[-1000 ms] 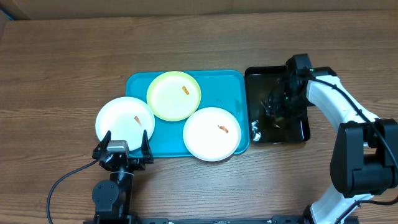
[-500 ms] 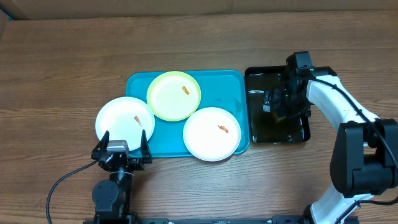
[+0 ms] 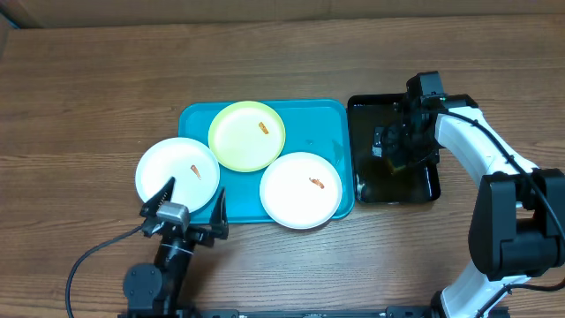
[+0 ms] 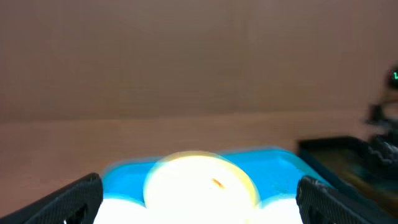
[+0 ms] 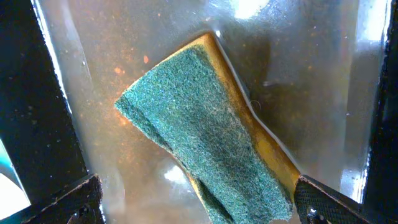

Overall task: Clean dirty plates on tray and stack at the side
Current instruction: 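Grasp the green-and-yellow sponge with the right gripper in the water, then reach the left gripper to the front white plate and grip its rim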

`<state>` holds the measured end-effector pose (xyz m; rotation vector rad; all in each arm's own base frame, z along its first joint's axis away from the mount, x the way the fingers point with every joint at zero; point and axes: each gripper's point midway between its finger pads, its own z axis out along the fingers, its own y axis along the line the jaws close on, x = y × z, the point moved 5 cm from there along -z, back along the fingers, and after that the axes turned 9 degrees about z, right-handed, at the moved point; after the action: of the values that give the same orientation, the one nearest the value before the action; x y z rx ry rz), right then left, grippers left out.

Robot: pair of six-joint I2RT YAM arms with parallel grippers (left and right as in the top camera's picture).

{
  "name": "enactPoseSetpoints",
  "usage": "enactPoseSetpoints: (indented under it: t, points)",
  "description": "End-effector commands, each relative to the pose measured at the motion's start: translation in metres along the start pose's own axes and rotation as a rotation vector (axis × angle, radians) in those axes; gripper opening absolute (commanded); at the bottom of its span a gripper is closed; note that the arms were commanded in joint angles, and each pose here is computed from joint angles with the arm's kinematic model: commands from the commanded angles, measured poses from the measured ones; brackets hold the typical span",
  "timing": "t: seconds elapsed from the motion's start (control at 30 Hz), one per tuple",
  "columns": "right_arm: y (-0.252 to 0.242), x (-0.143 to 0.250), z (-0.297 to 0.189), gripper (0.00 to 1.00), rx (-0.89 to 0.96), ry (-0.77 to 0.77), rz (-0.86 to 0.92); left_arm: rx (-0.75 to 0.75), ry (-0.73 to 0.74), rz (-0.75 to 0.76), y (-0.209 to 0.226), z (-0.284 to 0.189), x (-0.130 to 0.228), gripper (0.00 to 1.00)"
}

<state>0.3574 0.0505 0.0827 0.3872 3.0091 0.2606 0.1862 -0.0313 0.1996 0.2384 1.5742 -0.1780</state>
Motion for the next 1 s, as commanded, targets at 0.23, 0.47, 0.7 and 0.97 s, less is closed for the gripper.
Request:
enactPoseSetpoints:
  t: [0.23,0.47,0.7,0.97]
  points:
    - [0.002,-0.009,-0.005,1.0,-0.021,-0.03,0.003,0.231,0.459,-0.184,-0.018,0.011,-0.09,1.0]
    - [0.003,-0.01,-0.005,1.0,-0.023,-0.038,0.001,0.397,0.821,-0.424,-0.018,0.074,-0.116,1.0]
    - [0.003,-0.01,-0.005,1.0,-0.023,-0.038,0.002,0.392,1.157,-0.626,-0.026,0.11,-0.054,0.59]
    - [0.003,-0.01,-0.005,1.0,-0.024,-0.038,0.002,0.018,1.555,-0.436,-0.056,0.085,0.046,0.43]
